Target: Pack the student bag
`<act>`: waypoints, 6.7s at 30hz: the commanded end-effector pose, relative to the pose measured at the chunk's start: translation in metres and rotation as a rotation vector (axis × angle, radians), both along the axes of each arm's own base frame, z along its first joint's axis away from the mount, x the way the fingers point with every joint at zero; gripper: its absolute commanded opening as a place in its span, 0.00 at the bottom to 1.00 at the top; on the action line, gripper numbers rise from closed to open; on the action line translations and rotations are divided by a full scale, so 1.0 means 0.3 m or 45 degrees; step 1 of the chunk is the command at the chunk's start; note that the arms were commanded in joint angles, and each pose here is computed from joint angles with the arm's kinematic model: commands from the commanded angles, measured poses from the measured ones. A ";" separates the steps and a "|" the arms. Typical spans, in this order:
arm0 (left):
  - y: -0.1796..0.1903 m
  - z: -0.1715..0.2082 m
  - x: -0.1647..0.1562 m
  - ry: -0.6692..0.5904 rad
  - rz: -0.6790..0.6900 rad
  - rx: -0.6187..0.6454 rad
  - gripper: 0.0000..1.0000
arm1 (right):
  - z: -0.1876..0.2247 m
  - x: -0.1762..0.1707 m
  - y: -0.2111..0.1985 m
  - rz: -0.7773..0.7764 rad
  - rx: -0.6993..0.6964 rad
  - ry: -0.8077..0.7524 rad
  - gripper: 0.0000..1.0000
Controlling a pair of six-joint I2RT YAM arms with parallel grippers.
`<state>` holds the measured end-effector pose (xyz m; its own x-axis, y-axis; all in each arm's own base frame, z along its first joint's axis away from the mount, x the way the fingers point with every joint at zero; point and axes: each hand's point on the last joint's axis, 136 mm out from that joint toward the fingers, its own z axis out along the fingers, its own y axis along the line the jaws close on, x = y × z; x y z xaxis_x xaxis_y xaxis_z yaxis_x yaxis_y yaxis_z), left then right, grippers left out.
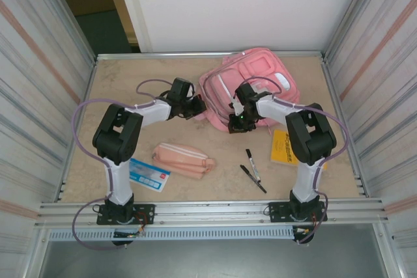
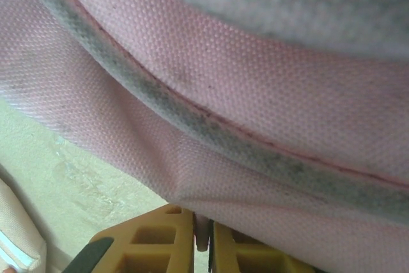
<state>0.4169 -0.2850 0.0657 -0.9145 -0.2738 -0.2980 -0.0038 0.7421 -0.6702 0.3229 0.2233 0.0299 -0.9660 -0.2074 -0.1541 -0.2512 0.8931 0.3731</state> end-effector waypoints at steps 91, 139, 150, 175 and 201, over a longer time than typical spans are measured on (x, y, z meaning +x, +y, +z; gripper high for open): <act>-0.381 0.215 -0.216 -0.912 -0.798 0.389 0.44 | 0.299 0.236 -0.130 -1.059 0.565 0.133 0.00; -0.240 0.290 -0.258 -1.674 -0.513 0.384 0.45 | 0.555 0.133 -0.013 -0.594 0.688 0.063 0.00; -0.235 0.256 -0.236 -1.608 -0.482 0.429 0.40 | 0.558 0.097 0.026 -0.487 0.655 0.014 0.00; -0.279 0.157 -0.250 -1.559 -0.540 0.639 0.30 | 0.575 0.080 0.056 -0.433 0.661 0.000 0.00; -0.079 0.176 -0.299 -1.048 -0.578 0.406 0.00 | 0.447 0.214 -0.163 -0.614 0.501 -0.055 0.00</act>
<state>0.3374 -0.3154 0.1264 -0.2366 0.2472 -0.9396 0.7003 0.7138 0.0115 0.3604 0.1833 0.1464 -0.9398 0.3367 -0.0593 0.2080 0.7008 0.6823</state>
